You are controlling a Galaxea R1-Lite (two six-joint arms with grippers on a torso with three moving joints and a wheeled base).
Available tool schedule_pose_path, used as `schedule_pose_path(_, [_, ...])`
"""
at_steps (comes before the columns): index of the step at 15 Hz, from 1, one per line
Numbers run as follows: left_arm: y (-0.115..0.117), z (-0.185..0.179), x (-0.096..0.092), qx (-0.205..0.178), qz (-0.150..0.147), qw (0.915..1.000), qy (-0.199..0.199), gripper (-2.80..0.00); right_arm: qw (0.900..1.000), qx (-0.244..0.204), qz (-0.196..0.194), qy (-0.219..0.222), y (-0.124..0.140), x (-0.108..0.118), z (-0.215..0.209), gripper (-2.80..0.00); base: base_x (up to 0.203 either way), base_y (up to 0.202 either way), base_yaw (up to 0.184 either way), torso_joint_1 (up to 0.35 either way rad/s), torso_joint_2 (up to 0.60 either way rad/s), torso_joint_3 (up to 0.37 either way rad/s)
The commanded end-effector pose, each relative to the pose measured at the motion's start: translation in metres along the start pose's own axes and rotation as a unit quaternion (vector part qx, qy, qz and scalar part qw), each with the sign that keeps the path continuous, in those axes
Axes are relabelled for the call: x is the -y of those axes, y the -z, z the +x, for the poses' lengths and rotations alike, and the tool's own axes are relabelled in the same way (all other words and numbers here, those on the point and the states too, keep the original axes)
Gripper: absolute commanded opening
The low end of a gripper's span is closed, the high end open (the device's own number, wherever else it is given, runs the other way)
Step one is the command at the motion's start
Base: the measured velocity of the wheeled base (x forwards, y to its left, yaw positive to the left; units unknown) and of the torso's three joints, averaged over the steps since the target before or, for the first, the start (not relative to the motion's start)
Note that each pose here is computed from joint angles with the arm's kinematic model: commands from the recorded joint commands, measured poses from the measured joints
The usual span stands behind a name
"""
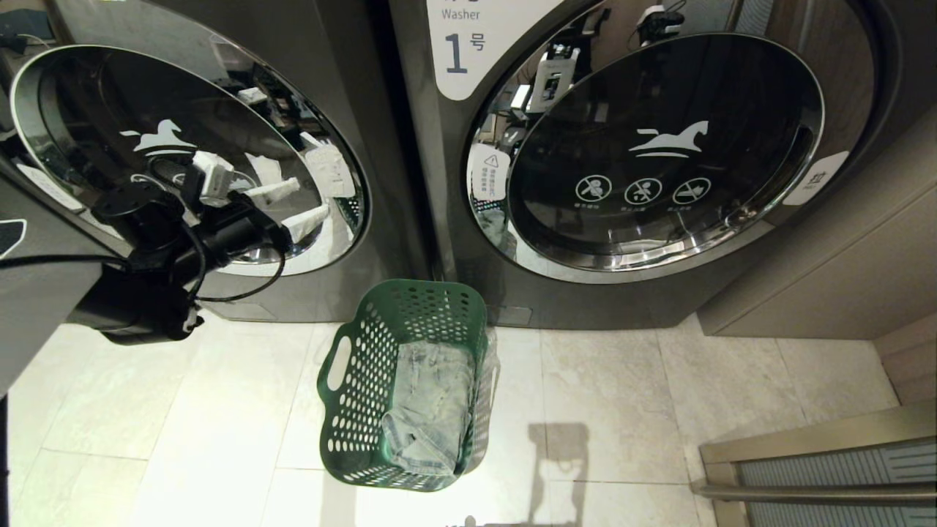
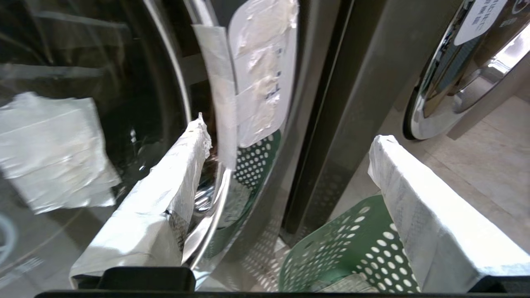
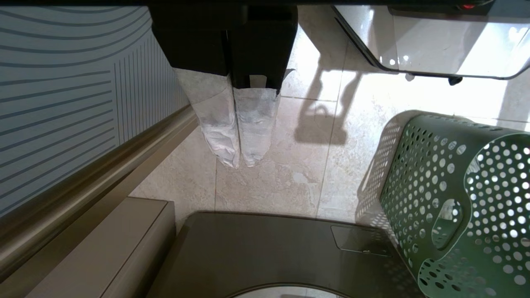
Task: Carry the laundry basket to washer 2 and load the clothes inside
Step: Open the lid of the washing machine
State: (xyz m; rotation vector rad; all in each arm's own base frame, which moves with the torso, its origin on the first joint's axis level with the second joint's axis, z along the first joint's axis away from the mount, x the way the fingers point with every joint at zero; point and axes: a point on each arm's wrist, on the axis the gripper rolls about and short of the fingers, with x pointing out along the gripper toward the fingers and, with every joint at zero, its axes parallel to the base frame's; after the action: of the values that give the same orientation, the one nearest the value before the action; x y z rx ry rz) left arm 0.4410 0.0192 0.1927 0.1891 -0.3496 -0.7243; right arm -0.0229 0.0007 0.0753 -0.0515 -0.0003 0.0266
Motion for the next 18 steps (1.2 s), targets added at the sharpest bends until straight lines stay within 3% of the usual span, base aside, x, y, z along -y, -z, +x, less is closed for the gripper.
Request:
schedule_pose_path(1, [-0.001, 0.004, 0.004, 0.005, 0.0, 1.0, 0.009, 0.0, 1.0, -0.001, 0.0, -0.001, 0.0, 0.0, 0.0, -2.8, 0.0, 0.0, 0.0, 0.0, 0.0, 0.0])
schedule_pose_path(4, [0.005, 0.011, 0.009, 0.003, -0.006, 0.9998, 0.018, 0.0, 1.0, -0.001, 0.0, -0.001, 0.0, 0.0, 0.0, -2.8, 0.0, 0.0, 0.0, 0.0, 0.0, 0.0])
schedule_pose_path(10, [0.016, 0.019, 0.002, 0.01, 0.002, 0.9998, 0.016, 0.0, 1.0, -0.001, 0.0, -0.001, 0.0, 0.0, 0.0, -2.8, 0.0, 0.0, 0.0, 0.0, 0.0, 0.0])
schedule_pose_path(14, [0.017, 0.019, 0.001, 0.009, 0.001, 0.9998, -0.017, 0.0, 1.0, -0.001, 0.0, -0.001, 0.0, 0.0, 0.0, -2.8, 0.0, 0.0, 0.0, 0.0, 0.0, 0.0])
schedule_pose_path(18, [0.012, 0.027, -0.007, 0.018, 0.01, 0.9996, -0.021, 0.0, 1.0, -0.001, 0.0, -0.001, 0.0, 0.0, 0.0, -2.8, 0.0, 0.0, 0.0, 0.0, 0.0, 0.0])
